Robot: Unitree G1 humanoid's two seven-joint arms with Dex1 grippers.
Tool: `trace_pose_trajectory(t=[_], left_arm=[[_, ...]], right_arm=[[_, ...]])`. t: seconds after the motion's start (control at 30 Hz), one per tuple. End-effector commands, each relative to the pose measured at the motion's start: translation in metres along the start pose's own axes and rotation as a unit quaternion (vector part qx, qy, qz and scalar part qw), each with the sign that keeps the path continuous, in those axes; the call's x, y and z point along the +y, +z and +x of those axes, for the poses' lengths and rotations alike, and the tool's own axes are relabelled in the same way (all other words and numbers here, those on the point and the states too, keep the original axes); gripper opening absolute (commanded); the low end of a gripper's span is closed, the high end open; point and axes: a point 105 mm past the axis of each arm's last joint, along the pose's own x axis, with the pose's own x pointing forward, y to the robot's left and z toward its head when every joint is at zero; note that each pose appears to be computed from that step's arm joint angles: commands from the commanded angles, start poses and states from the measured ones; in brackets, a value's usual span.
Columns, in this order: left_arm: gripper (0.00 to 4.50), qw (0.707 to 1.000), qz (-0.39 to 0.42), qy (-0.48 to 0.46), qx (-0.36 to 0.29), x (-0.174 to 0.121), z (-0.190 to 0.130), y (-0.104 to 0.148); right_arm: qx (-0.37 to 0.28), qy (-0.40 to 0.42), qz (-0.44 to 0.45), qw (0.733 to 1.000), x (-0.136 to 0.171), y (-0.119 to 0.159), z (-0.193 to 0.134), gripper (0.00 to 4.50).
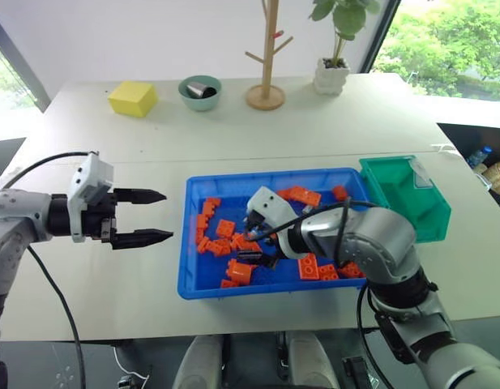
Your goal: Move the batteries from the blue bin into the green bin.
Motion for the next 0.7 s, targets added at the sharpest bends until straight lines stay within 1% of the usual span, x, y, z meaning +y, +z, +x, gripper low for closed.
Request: trace_pose_trajectory(t=[0.03,0.23,0.37,0.57,0.6,0.67,0.7], left_arm=[[4.48,1.0,0.02,0.008,-0.005,0.002,-0.004,0.008],[4.48,1.0,0.022,0.009,-0.007,0.002,-0.003,0.009],[4.48,1.0,0.023,0.01,-0.009,0.003,-0.002,0.011],[4.48,1.0,0.024,0.011,-0.007,0.004,-0.002,0.012],[4.5,1.0,0.025,0.012,-0.008,0.004,-0.001,0.012],[4.5,1.0,0.025,0.012,-0.009,0.005,-0.001,0.013],[4.5,1.0,0.026,0.012,-0.009,0.005,-0.001,0.014]], right_arm=[[-0.013,-0.02,-0.006,1.0,-0.005,0.007,-0.003,4.46],[0.01,-0.031,-0.02,0.999,-0.006,-0.006,0.009,4.46],[0.027,-0.057,-0.049,0.997,-0.015,-0.019,0.015,4.46],[0.022,-0.063,-0.063,0.996,-0.017,-0.02,0.016,4.46],[0.02,-0.065,-0.064,0.996,-0.017,-0.019,0.016,4.23],[0.019,-0.068,-0.068,0.995,-0.018,-0.019,0.015,3.59],[0.019,-0.071,-0.071,0.995,-0.018,-0.018,0.015,3.08]])
